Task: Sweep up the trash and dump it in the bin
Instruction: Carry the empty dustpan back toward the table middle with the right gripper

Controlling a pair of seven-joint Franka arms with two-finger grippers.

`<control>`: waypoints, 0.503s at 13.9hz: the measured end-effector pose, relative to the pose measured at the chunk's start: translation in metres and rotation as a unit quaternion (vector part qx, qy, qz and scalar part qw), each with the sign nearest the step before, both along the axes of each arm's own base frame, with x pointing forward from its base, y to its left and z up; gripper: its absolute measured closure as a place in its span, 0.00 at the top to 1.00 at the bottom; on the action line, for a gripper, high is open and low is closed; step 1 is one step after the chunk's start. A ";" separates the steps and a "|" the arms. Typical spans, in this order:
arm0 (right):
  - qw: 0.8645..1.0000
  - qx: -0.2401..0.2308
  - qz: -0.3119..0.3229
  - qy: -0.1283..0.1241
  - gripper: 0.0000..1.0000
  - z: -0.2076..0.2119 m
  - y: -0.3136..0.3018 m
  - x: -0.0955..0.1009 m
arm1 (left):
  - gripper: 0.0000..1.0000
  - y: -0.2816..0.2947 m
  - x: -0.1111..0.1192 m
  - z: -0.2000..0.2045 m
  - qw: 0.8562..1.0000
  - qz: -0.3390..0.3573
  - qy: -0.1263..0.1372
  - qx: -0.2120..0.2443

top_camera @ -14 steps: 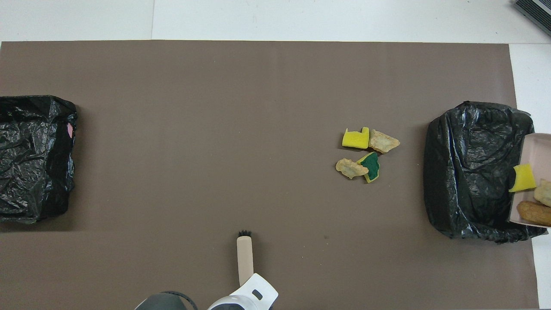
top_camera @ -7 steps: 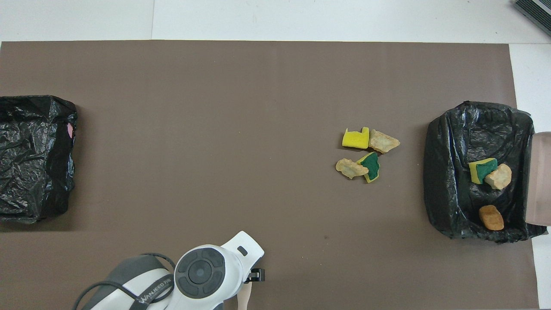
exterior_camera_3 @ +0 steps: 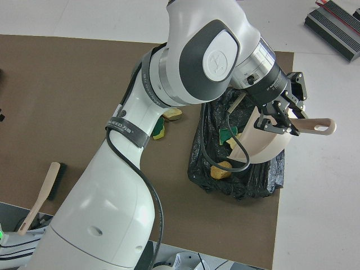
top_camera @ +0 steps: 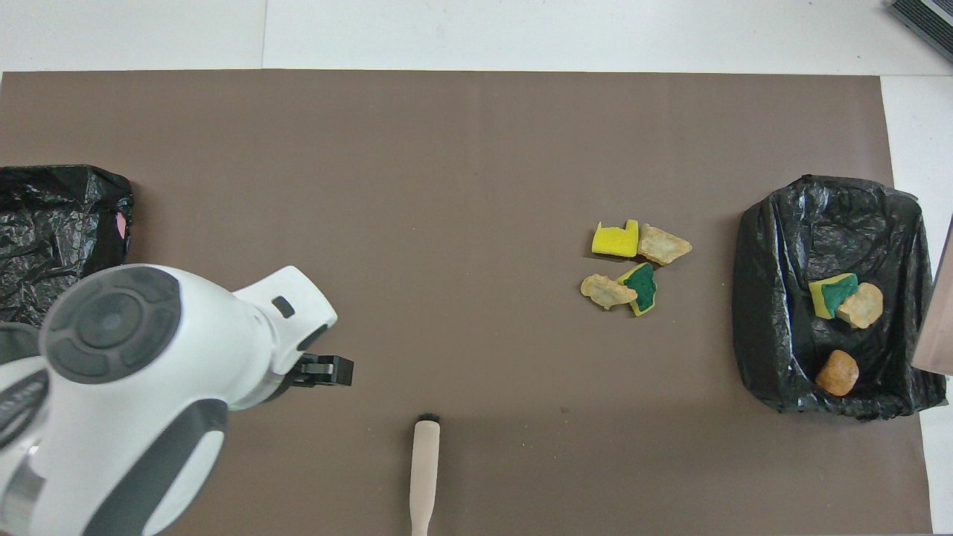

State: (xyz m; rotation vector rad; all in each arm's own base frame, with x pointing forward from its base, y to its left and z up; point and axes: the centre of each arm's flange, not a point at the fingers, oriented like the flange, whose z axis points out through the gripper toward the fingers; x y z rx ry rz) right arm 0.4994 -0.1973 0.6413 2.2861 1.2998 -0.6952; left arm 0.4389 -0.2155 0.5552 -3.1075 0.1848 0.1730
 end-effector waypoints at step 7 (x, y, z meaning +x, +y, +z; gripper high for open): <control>0.950 0.117 -0.248 -0.151 0.33 -0.001 0.210 0.013 | 1.00 0.119 0.050 0.109 0.999 0.022 -0.036 -0.016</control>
